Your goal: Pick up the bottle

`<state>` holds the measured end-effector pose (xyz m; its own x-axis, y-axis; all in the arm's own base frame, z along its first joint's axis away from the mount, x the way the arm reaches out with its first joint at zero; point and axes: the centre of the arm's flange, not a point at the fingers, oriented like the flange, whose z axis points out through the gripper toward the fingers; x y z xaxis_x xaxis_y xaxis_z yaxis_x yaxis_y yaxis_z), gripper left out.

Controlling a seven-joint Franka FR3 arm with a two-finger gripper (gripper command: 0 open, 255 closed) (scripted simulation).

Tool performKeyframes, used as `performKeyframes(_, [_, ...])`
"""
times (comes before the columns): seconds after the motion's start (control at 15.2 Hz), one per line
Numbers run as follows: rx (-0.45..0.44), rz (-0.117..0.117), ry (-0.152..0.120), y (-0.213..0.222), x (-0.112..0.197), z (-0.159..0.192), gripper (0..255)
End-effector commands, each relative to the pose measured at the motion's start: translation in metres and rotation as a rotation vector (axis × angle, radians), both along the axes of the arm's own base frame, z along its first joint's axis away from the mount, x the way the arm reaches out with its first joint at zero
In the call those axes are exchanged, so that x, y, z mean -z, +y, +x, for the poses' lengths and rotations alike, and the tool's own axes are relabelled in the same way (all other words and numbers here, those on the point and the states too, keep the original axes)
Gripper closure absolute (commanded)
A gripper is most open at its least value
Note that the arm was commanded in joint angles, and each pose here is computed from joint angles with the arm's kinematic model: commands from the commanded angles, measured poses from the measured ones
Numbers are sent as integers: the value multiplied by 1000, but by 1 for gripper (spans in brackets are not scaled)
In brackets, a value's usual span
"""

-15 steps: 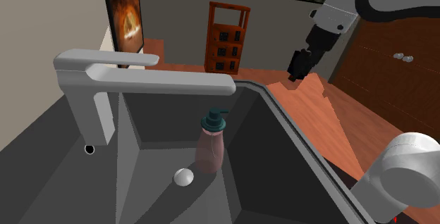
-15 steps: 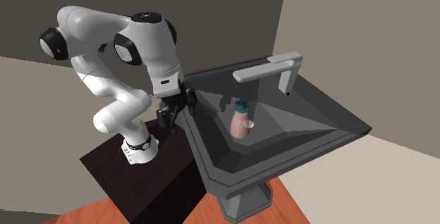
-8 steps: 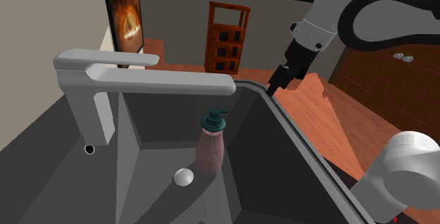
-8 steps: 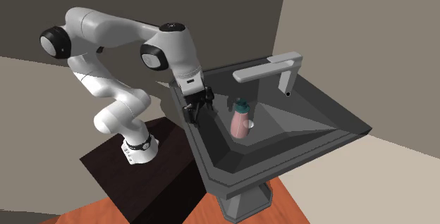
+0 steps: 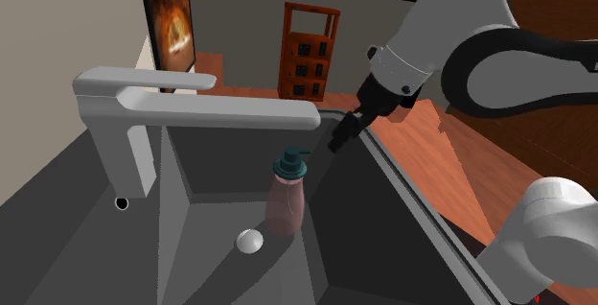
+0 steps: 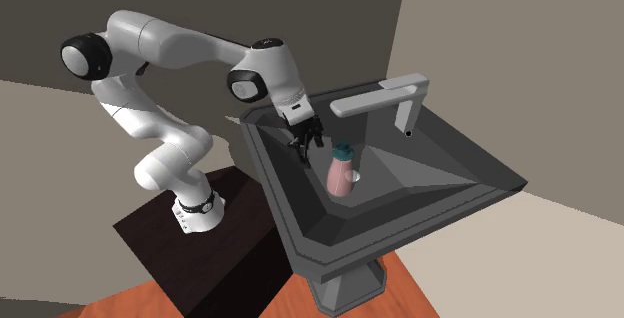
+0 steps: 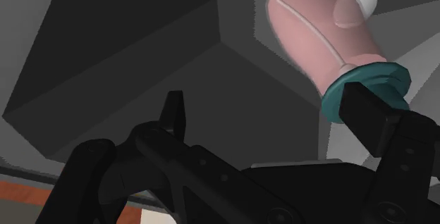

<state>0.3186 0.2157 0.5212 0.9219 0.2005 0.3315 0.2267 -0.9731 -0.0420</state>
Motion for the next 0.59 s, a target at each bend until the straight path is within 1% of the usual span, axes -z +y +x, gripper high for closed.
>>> performKeyframes(0.0, [-19, 12, -21, 27, 9, 0, 0])
performKeyframes(0.4, [-71, 40, -75, 95, 37, -1, 0])
performKeyframes(0.53, [-71, 40, -75, 95, 42, -1, 0])
